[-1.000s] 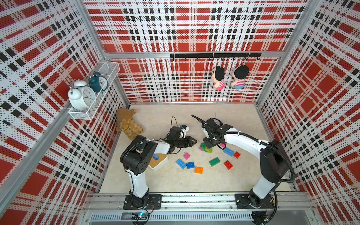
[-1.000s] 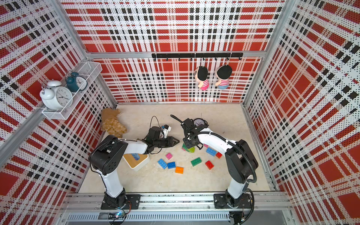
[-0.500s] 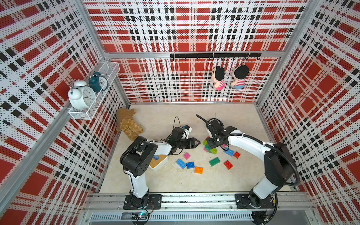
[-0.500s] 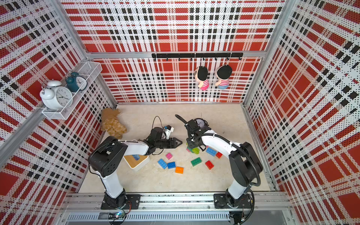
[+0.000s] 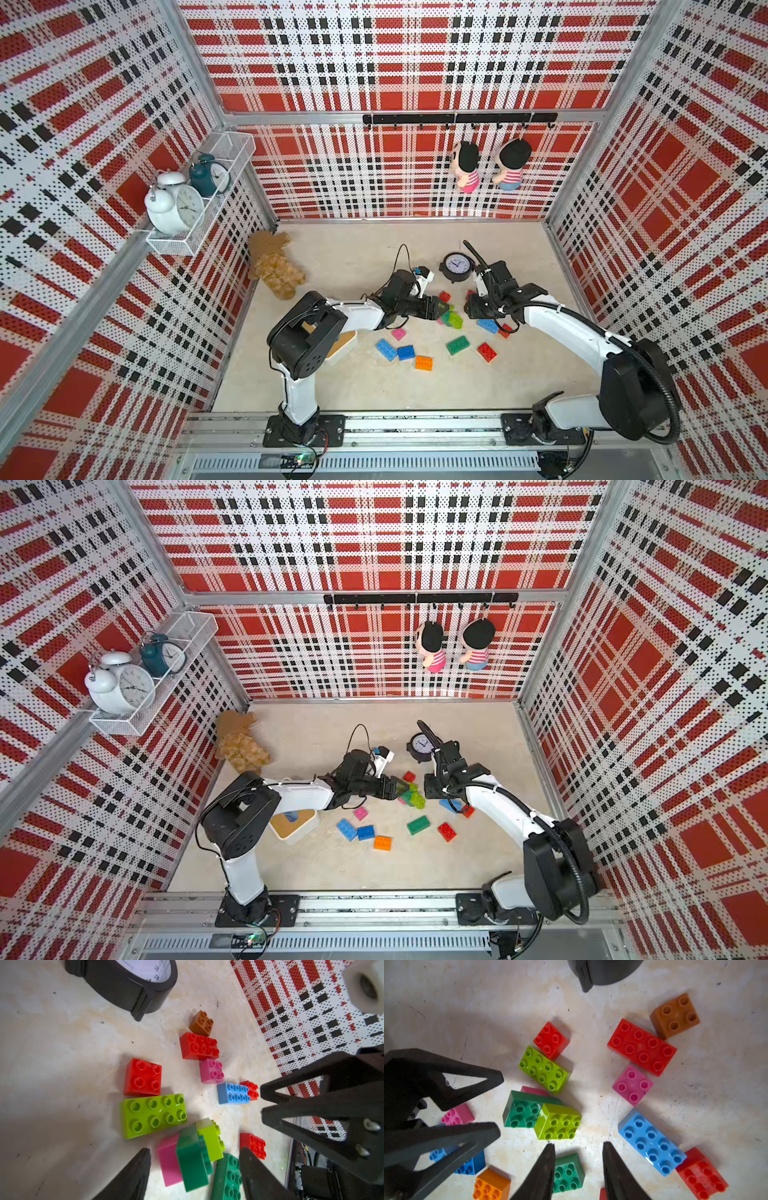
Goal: Assemble a heart with building blocks
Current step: Adjust the building block at the center of the board.
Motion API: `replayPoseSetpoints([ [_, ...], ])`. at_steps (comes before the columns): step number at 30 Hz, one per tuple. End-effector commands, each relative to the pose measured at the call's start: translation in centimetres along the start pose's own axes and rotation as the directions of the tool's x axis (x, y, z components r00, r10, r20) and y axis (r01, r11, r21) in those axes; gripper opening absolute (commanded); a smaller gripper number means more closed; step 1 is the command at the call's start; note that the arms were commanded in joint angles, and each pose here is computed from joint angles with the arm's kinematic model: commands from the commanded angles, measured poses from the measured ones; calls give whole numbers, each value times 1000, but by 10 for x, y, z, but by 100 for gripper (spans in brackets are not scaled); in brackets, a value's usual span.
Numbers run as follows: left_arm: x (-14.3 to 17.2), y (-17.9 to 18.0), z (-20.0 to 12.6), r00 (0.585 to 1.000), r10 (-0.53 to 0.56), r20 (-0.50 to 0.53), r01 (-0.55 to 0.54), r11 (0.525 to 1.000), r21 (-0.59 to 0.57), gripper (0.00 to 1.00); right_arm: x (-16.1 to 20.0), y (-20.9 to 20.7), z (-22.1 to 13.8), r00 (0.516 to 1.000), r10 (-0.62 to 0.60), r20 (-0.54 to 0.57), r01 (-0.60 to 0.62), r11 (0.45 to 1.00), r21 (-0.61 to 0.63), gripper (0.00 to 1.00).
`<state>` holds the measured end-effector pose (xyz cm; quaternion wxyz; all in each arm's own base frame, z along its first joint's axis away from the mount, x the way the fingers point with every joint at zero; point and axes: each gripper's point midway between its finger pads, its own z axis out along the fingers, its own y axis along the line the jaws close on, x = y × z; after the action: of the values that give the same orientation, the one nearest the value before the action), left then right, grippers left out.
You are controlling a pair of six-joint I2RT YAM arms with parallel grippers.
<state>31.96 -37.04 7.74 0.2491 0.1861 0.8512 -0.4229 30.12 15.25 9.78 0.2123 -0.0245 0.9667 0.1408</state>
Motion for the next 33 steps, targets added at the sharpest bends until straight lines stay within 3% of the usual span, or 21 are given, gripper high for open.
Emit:
replayPoseSetpoints([
  [1, 10, 11, 8, 999, 4, -39, -6, 999, -42, 69, 1, 11, 6, 1000, 20, -15, -20, 997, -68, 41],
  [14, 13, 22, 10, 999, -15, -51, 12, 997, -76, 52, 5, 11, 17, 998, 19, -54, -22, 997, -67, 41],
  [24, 3, 31, -1, 998, -70, -10, 69, 997, -22, 40, 4, 15, 22, 998, 17, -64, -22, 996, -88, 39],
  [33, -3, 39, -12, 992, -122, 18, 121, 992, 27, 40, 4, 18, 24, 997, 19, -71, -26, 994, -102, 39],
])
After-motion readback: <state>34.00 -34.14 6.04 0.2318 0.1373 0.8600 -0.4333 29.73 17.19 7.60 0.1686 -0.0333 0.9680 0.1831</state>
